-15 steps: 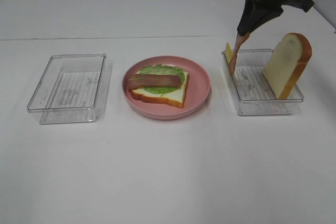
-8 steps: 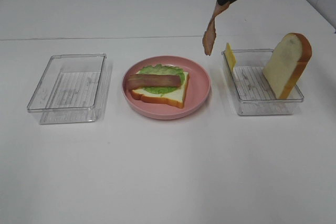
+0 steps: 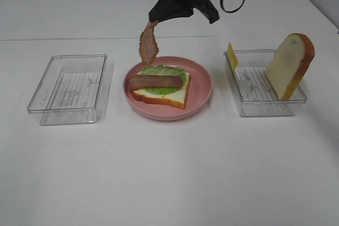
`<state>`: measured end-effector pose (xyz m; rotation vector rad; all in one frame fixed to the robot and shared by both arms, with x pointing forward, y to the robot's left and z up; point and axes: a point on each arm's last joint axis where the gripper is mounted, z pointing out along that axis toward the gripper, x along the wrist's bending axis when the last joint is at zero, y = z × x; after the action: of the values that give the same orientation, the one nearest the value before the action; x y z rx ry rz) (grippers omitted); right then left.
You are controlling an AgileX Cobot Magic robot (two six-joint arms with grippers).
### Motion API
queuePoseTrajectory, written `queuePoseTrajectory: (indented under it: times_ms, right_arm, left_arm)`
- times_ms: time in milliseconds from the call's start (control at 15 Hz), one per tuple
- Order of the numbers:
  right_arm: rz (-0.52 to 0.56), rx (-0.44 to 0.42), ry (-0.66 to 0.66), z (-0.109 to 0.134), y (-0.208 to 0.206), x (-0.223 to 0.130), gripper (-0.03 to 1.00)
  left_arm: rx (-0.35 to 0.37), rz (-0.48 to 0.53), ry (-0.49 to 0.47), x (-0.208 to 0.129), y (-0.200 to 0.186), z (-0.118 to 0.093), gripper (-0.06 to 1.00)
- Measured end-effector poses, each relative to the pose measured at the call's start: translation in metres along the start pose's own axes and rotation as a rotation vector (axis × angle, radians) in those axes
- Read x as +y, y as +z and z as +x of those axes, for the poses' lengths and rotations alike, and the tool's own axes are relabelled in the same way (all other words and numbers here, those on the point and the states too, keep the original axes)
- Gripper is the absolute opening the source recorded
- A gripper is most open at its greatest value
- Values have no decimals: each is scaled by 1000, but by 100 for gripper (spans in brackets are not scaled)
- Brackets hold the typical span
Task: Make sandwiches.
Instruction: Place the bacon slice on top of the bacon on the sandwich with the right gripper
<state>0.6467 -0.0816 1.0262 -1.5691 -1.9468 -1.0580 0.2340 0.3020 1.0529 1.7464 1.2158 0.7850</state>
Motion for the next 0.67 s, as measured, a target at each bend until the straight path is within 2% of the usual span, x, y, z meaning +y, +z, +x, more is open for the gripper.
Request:
queuePoseTrajectory:
  times_ms: [67,267,400,467,533,667]
  right_arm:
    - [-41,44,27,-2,19,2,0]
    - [-99,99,73,-11,43,7,0]
    - [-98,86,104,-26,57,7,0]
    - [-41,11,99,-41,65,0,0]
    - [-25,-20,102,-44,66,-1,0]
    - [18,-161,108,-55,64,-6,0]
  left_arm:
    - [0,0,0,0,0,0,74]
    - [0,0,0,0,0,0,74]
    - [0,0,0,0,0,0,74]
    - [0,0,0,0,0,0,74]
    - [0,0,0,0,0,0,74]
    - [0,0,0,0,0,0,74]
